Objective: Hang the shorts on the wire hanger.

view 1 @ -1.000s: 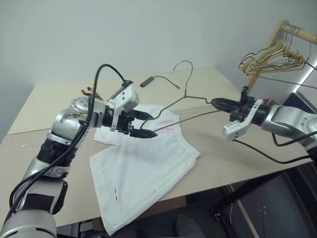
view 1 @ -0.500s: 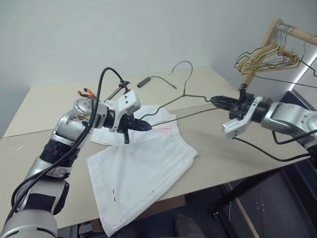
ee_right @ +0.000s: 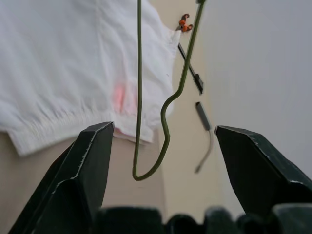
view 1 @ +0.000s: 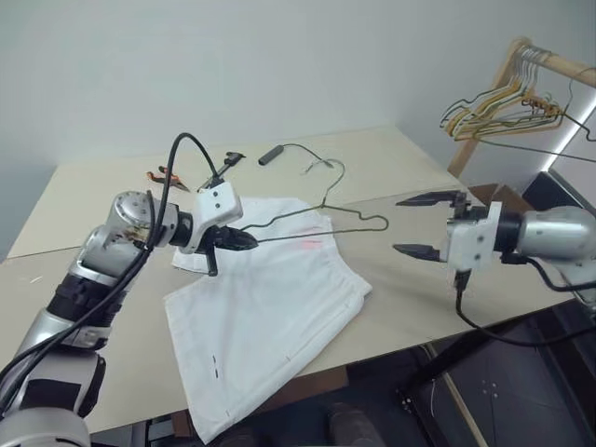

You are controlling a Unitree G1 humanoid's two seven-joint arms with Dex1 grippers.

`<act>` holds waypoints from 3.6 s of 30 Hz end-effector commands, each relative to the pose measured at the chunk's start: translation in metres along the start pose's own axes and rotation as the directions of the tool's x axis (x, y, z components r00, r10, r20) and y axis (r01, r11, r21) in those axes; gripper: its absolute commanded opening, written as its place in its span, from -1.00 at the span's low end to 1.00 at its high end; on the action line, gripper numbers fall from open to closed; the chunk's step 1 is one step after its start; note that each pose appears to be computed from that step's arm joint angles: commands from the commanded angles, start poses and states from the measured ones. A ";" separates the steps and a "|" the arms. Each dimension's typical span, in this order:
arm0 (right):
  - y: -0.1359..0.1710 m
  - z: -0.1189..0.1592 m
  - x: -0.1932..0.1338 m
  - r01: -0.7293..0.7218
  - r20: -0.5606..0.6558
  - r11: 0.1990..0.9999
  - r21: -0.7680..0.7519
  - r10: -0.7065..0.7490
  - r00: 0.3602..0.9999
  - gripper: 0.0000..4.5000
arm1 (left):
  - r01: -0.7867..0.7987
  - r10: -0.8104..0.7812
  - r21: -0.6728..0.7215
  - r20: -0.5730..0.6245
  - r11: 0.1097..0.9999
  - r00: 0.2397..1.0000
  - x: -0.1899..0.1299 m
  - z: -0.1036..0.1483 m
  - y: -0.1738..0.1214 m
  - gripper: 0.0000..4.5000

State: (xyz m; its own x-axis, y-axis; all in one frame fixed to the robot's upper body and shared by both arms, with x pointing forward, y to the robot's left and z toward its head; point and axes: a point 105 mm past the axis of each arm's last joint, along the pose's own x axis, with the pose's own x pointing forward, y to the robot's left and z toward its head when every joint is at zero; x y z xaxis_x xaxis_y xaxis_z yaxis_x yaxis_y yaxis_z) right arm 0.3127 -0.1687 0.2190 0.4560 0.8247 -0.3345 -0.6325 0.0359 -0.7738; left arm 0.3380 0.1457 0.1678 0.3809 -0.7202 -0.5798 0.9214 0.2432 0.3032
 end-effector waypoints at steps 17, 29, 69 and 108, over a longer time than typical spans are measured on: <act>-0.004 -0.028 0.049 -0.229 -0.256 0.903 0.364 0.333 0.907 0.02 | 0.023 -0.031 0.098 0.081 0.995 0.996 -0.009 0.027 -0.012 -1.00; 0.005 -0.015 0.041 -0.250 -0.176 0.887 0.388 0.337 0.925 -0.99 | 0.038 -0.062 0.156 0.152 0.987 0.986 -0.007 0.030 -0.015 -1.00; 0.112 -0.097 -0.047 0.199 -0.191 0.024 0.980 0.421 0.887 -1.00 | 0.023 -0.018 -0.005 0.451 1.000 0.892 -0.072 0.041 -0.040 0.99; 0.134 -0.106 -0.056 0.213 -0.159 -0.052 0.976 0.502 0.850 -1.00 | -0.021 0.030 -0.026 0.447 0.999 0.894 -0.078 0.036 -0.052 0.99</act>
State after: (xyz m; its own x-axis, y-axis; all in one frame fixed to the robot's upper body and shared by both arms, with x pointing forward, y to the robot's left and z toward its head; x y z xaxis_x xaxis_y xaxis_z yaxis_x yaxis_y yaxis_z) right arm 0.2623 -0.2713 0.0686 0.1520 0.6212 -0.7688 -0.4457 0.7373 0.5076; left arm 0.2620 0.1664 0.2142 0.3292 -0.9265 -0.1822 0.9275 0.2812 0.2462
